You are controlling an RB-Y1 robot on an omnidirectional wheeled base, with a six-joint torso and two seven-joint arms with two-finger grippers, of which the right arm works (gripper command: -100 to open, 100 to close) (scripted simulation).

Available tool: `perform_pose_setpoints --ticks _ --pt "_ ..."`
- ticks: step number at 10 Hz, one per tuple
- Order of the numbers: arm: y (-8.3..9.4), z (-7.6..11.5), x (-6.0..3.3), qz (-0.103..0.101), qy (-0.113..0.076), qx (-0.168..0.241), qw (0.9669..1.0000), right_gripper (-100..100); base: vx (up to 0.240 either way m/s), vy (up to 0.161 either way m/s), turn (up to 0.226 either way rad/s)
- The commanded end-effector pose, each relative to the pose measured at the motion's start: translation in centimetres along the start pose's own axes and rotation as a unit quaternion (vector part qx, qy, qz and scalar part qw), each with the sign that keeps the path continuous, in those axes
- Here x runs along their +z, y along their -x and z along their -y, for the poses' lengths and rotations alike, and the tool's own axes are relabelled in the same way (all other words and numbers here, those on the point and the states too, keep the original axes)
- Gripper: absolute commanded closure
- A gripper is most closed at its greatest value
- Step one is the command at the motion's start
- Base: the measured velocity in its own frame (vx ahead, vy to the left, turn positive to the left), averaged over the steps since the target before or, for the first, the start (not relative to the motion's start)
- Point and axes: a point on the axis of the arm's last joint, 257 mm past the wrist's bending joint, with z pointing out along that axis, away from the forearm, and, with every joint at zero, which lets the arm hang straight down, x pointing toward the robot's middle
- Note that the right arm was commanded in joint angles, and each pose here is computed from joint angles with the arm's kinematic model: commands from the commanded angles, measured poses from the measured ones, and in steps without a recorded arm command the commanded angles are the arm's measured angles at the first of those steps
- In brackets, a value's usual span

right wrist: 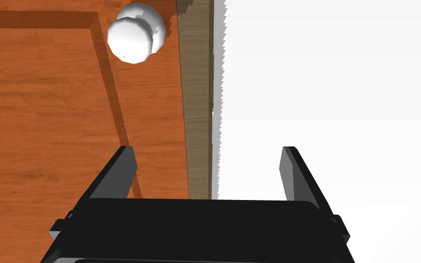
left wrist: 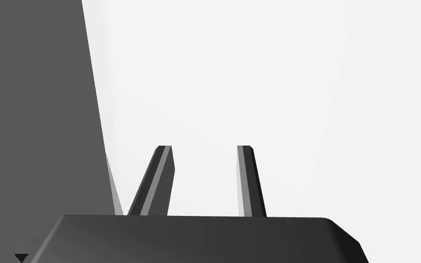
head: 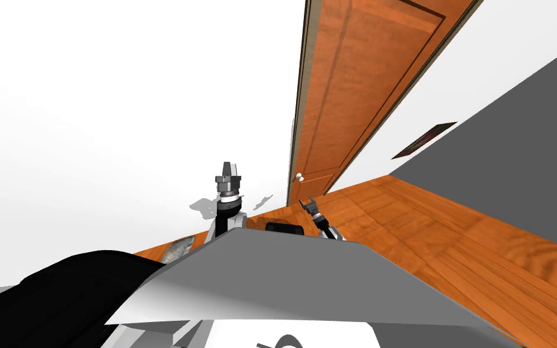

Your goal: Pull the door open

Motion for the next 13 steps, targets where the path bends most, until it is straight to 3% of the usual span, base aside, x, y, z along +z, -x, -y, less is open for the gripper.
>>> perform_pose_setpoints --ticks 1,5,9,13 --pt "-0.2 0.6 0.39 -0.001 -0.009 -0.002 1.0 -100 0.011 0.011 0.095" --pt "-0.3 3.0 2.84 -0.002 -0.056 -0.003 0.9984 -100 0.068 -0.004 0.228" --pt "-0.4 4.1 4.33 -0.005 -0.083 0.001 0.9965 -100 0.088 -0.025 0.125" --pt "-0.7 4.7 5.95 -0.011 -0.111 0.012 0.9937 -100 0.148 -0.115 0.076"
